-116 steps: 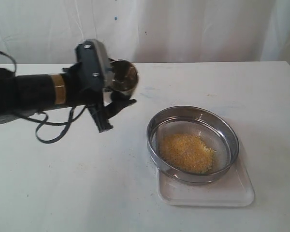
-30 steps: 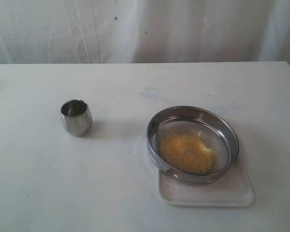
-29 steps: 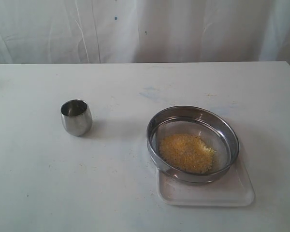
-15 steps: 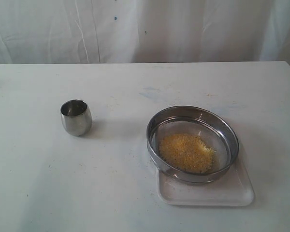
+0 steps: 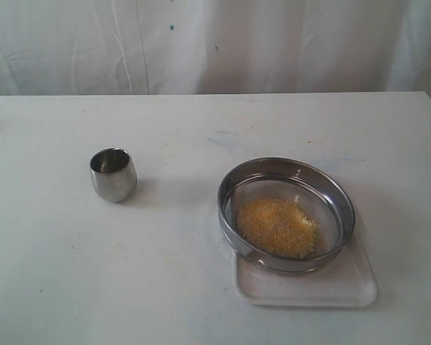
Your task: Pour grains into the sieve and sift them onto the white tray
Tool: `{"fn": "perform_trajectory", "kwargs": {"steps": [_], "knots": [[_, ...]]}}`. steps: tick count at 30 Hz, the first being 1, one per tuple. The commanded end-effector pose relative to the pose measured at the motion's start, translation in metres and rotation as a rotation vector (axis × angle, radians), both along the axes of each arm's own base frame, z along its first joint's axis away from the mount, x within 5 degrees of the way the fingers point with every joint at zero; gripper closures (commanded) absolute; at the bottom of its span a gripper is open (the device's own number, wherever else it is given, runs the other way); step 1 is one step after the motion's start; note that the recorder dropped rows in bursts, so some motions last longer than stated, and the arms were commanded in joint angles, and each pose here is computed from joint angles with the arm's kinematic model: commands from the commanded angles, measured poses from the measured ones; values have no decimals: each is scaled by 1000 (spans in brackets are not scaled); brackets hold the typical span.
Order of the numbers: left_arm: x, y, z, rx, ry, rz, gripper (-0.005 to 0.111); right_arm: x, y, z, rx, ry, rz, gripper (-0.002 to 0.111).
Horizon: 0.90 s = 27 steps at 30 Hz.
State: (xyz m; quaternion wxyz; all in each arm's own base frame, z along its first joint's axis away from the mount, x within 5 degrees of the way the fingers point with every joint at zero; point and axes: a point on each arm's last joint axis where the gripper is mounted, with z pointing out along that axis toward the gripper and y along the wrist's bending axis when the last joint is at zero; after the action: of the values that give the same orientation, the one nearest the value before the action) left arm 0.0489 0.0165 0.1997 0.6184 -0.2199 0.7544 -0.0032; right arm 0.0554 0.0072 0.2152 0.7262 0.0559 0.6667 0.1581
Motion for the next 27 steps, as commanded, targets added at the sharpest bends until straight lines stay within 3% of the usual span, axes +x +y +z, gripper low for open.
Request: {"fn": "perform_trajectory", "kwargs": {"steps": [1,7,15,19,22,24,27], "knots": [[1,-1,-1,20,-16,-35,107,0,0,0,-3,-6,-5,108],[3,-8,4,139,-54,-217,107,0,0,0,-3,-6,-5,108],[2,-4,0,130,-6,-144,107,0,0,2,-1,-22,-7,108],[-2,1,-9,128,101,-84,107,0,-1,5,4,-56,-10,108],[-3,3,-11,135,136,-69,107,-4,-3,20,18,-232,-29,108],[-3,4,-12,146,145,-65,107,-14,-6,41,72,-479,-49,108],[-3,4,-13,149,152,-61,107,-52,-13,101,145,-939,-75,108]]}}
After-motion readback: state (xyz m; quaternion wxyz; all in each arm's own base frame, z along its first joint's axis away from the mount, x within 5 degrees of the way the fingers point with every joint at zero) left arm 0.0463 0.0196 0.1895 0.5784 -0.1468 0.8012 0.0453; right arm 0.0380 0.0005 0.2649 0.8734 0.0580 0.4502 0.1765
